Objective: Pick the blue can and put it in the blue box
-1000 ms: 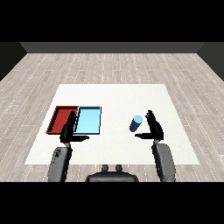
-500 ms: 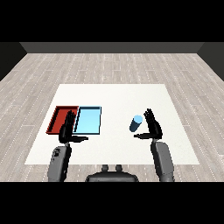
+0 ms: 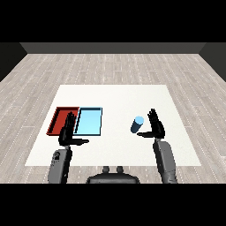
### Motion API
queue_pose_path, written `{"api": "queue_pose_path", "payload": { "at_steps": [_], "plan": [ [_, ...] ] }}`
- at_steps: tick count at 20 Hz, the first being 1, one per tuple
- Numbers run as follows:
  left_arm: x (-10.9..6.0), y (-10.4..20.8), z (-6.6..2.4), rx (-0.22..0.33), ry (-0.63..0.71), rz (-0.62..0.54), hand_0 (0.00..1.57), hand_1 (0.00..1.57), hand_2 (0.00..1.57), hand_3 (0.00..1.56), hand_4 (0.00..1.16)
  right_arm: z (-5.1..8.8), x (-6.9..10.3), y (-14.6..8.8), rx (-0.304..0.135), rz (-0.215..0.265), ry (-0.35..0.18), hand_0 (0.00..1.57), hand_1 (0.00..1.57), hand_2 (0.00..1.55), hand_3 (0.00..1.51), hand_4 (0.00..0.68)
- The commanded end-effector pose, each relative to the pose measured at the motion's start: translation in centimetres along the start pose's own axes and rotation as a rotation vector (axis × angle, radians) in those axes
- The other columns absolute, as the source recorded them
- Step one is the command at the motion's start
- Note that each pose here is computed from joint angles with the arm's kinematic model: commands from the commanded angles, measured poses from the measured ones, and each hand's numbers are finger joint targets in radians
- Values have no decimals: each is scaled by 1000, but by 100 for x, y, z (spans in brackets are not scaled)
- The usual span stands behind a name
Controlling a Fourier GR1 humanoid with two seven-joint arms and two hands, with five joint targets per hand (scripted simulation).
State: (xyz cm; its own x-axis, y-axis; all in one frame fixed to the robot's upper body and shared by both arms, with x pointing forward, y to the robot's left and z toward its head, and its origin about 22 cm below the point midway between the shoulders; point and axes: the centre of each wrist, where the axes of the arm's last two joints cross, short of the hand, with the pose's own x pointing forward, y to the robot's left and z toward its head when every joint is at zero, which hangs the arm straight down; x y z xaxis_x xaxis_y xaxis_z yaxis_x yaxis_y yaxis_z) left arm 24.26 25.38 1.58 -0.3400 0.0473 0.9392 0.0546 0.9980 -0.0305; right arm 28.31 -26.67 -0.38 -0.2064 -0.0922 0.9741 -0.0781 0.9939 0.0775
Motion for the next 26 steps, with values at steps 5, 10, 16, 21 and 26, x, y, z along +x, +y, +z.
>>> {"api": "queue_pose_path", "payload": {
  "at_steps": [5,10,16,21,26],
  "plan": [
    [-175,-20,127,-5,-4,20,0,0,0,0,0,-30,-327,28,-34,-19,42,0,0,0,0,0],
    [-75,128,-37,10,-15,25,0,0,0,0,0,-206,-361,66,-33,-35,82,0,0,0,0,0],
    [49,120,89,6,6,30,0,0,0,0,0,-288,-527,27,-42,-53,102,0,0,0,0,0],
    [83,12,-11,8,-10,32,0,0,0,0,0,-330,-598,-39,-46,-101,128,0,0,0,0,0],
    [324,88,60,8,-4,29,0,0,0,0,0,-351,-673,92,-57,-117,169,0,0,0,0,0]
  ]
}}
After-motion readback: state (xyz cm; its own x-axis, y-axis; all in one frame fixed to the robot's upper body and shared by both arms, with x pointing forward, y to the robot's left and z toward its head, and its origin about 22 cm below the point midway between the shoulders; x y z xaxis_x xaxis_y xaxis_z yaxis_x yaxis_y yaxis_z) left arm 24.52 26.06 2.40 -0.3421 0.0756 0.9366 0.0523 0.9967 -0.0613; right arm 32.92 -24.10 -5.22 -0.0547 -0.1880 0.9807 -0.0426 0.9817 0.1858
